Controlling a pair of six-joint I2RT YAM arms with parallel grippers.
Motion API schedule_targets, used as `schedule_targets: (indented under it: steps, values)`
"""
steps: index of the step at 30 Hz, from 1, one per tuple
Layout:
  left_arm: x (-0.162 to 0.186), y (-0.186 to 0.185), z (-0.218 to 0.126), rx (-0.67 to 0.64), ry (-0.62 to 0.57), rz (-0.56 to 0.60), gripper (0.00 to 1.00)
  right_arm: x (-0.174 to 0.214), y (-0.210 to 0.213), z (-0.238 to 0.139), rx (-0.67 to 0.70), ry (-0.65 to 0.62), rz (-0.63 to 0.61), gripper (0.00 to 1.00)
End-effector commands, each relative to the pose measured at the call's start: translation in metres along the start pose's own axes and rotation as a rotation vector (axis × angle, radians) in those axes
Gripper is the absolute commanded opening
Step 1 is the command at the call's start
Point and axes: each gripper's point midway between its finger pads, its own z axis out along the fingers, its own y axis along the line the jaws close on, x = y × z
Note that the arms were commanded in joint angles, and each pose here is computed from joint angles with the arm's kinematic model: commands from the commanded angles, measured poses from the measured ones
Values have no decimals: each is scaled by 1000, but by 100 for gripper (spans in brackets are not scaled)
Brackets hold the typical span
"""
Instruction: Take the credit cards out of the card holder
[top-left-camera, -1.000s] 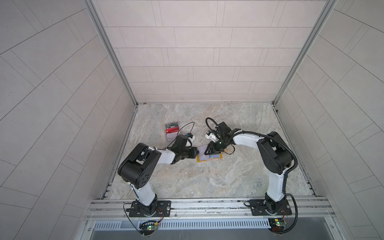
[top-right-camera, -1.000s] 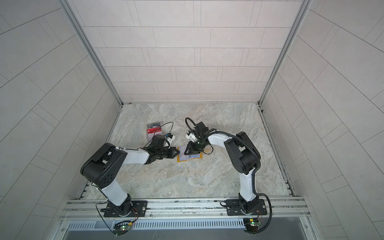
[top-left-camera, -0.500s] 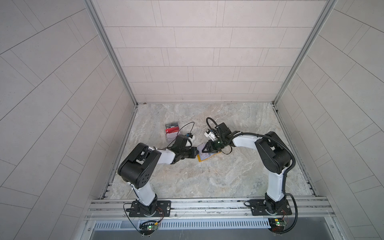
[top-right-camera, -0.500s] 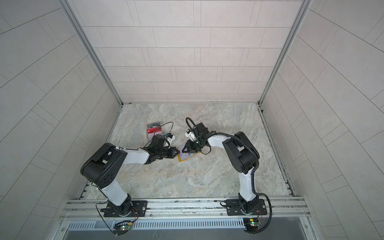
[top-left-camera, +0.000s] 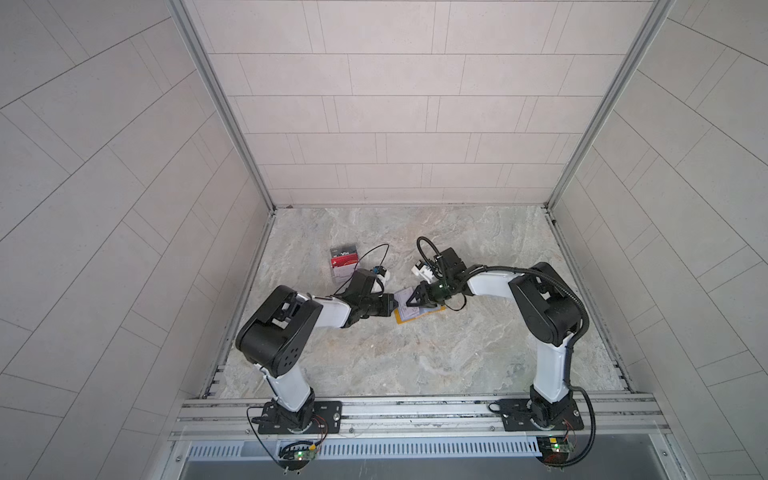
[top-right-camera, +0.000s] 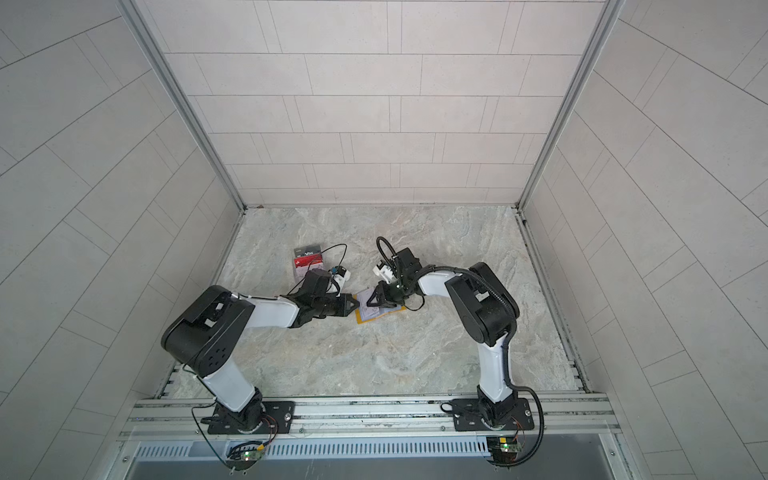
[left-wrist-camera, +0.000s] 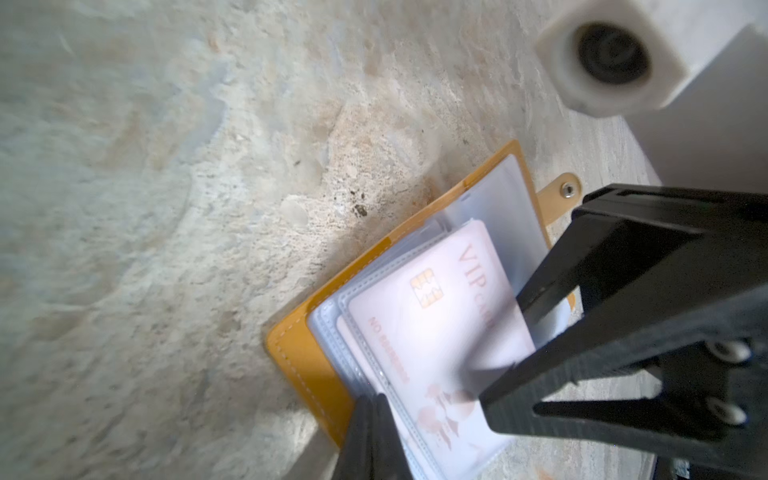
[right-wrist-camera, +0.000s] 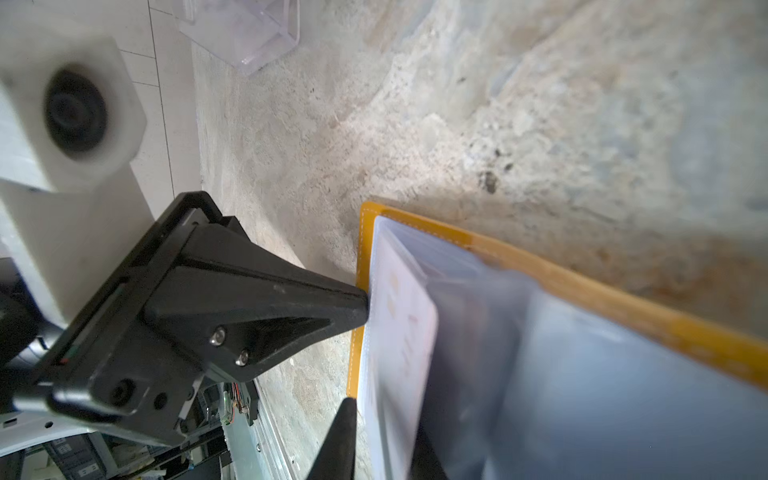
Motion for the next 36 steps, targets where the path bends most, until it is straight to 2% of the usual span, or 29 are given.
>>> schedule_targets:
  steps: [1, 18, 23, 32, 36]
  values:
    - [30, 20, 7, -71, 103, -35, 0, -13, 23, -18, -75, -62, -28, 21]
    - [25, 17, 3, -75, 96, -21, 0, -22, 19, -38, -103, -123, 3, 19]
    - [23, 16, -1, -92, 92, 0, 4, -25, 15, -45, -93, -147, 3, 16]
    - [16, 13, -3, -93, 88, 28, 5, -26, 9, -55, -65, -174, 11, 10]
    - [20, -1, -2, -83, 103, 76, 7, -23, 2, -59, -11, -171, 9, 6]
